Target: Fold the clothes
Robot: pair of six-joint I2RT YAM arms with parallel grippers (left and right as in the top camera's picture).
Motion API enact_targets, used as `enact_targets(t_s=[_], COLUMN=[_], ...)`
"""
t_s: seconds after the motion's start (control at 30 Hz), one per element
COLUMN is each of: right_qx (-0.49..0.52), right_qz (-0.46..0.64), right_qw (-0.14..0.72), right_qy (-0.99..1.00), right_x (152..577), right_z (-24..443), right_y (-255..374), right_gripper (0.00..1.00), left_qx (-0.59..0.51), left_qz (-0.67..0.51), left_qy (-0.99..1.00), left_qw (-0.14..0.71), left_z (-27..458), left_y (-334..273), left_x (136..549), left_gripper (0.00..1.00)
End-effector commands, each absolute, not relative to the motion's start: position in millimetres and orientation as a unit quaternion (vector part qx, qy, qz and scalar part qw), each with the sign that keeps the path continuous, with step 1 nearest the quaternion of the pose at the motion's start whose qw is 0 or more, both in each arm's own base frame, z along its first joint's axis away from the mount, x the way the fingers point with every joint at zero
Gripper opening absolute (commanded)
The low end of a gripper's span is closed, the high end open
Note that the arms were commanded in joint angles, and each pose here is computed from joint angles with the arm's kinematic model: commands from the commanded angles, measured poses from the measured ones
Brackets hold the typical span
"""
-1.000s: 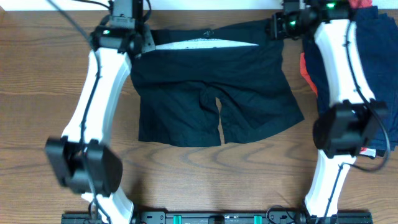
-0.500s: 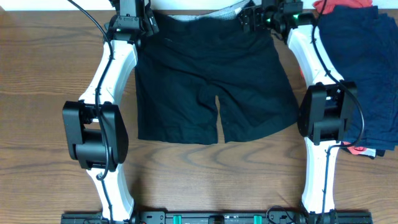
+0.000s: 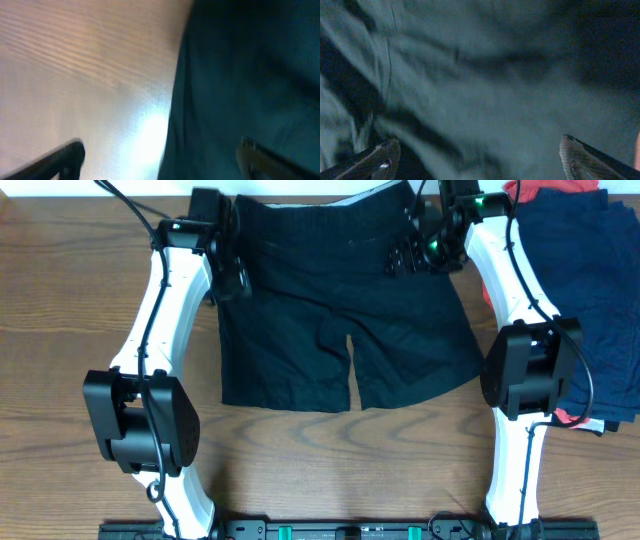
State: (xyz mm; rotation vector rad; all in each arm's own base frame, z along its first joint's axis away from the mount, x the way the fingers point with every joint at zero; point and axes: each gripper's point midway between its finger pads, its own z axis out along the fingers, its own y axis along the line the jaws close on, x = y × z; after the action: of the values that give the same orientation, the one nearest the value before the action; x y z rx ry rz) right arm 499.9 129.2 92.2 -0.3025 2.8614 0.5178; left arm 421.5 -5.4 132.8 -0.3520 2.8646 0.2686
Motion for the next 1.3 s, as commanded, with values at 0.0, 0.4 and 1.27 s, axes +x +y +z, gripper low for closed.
enact_targets(t_s=[0.0, 0.4, 1.27], right_qx=[-0.107, -0.167, -0.212], right_qz=[0.167, 0.166, 0.040], right_qw=[0.099, 0.125, 0.053], right_qy=[0.975, 0.964, 0.975], right_x=[486.9, 485.6, 430.7], right_z=[103.9, 97.2, 6.1], right_y=[127.5, 190.0, 273.9], right_gripper=[0.99, 0.99, 0.88], left_qx=[-0.116, -0.122, -0.179], left_qz=[0.072, 0.075, 0.083], left_qy=[0.987, 0.988, 0.976], left_qw=[0.081, 0.062, 0.092], left_z=[123.5, 93.6, 96.4], left_y=[-12.7, -5.5, 86.4], left_x=[403.4, 393.0, 405.0], left_gripper=[0.98, 0.98, 0.98])
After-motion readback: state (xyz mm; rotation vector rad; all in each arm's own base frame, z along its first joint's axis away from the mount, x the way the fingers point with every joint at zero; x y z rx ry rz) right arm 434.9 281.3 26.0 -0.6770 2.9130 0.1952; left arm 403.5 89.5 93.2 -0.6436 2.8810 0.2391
